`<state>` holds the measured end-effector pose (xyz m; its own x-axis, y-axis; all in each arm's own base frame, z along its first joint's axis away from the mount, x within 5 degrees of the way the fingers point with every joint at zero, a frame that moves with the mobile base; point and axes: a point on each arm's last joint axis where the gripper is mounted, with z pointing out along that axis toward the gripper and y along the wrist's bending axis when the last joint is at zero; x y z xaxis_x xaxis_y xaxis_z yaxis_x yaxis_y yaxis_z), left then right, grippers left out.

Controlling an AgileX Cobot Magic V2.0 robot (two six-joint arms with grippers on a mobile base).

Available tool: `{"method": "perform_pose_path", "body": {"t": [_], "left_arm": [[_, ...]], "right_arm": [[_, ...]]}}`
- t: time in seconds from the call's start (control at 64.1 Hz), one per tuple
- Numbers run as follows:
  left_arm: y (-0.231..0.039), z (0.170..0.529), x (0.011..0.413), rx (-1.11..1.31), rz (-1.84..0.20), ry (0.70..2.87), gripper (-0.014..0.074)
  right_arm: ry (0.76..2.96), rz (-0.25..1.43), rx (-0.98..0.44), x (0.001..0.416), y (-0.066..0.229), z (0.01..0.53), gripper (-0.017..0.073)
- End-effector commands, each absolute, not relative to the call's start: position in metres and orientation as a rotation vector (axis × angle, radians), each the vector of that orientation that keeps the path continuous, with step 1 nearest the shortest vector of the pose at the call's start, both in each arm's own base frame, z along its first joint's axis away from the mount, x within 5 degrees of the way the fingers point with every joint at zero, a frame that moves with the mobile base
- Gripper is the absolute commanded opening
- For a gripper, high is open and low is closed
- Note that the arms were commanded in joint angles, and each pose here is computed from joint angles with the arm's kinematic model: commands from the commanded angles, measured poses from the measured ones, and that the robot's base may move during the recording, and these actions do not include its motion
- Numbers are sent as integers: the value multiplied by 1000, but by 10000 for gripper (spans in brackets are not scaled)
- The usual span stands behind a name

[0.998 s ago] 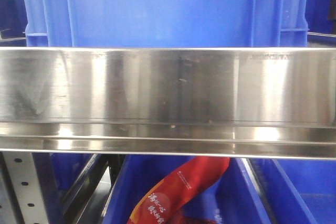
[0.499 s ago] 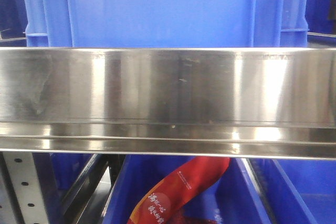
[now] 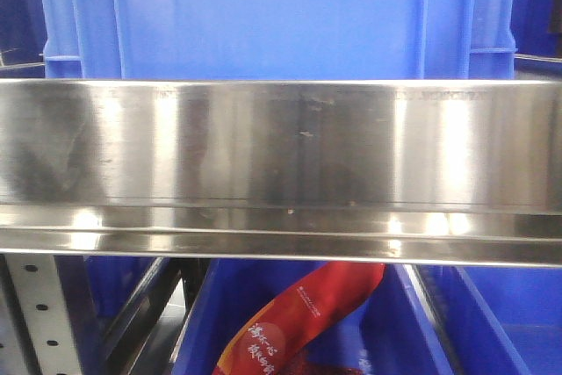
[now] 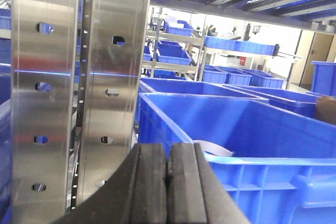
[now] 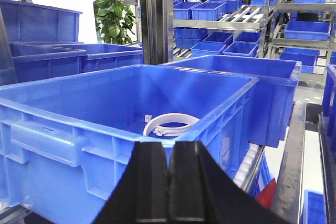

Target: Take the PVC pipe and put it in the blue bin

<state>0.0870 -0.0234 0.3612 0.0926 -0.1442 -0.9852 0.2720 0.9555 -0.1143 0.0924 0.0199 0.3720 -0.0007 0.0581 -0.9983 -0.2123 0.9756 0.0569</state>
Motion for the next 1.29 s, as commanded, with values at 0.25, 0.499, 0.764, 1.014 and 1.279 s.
{"method": "perform_pose_path", "body": {"t": [0.25, 0.499, 0.764, 1.014, 1.279], "left_arm": [[-23, 361, 86, 93, -321, 1443, -111], [-23, 361, 86, 93, -321, 1443, -111], [-23, 361, 86, 93, -321, 1443, -111], [-23, 361, 86, 93, -321, 1443, -111], [-23, 361, 86, 93, -321, 1443, -111]], "right_arm": [[1533, 209, -110, 92, 19, 373, -162], [1520, 145, -143, 92, 17, 368, -162], [1509, 69, -51, 70, 5, 301, -162], [1467, -88, 93, 52, -6, 236, -162], [1438, -167, 164, 54, -12, 217, -162]]}}
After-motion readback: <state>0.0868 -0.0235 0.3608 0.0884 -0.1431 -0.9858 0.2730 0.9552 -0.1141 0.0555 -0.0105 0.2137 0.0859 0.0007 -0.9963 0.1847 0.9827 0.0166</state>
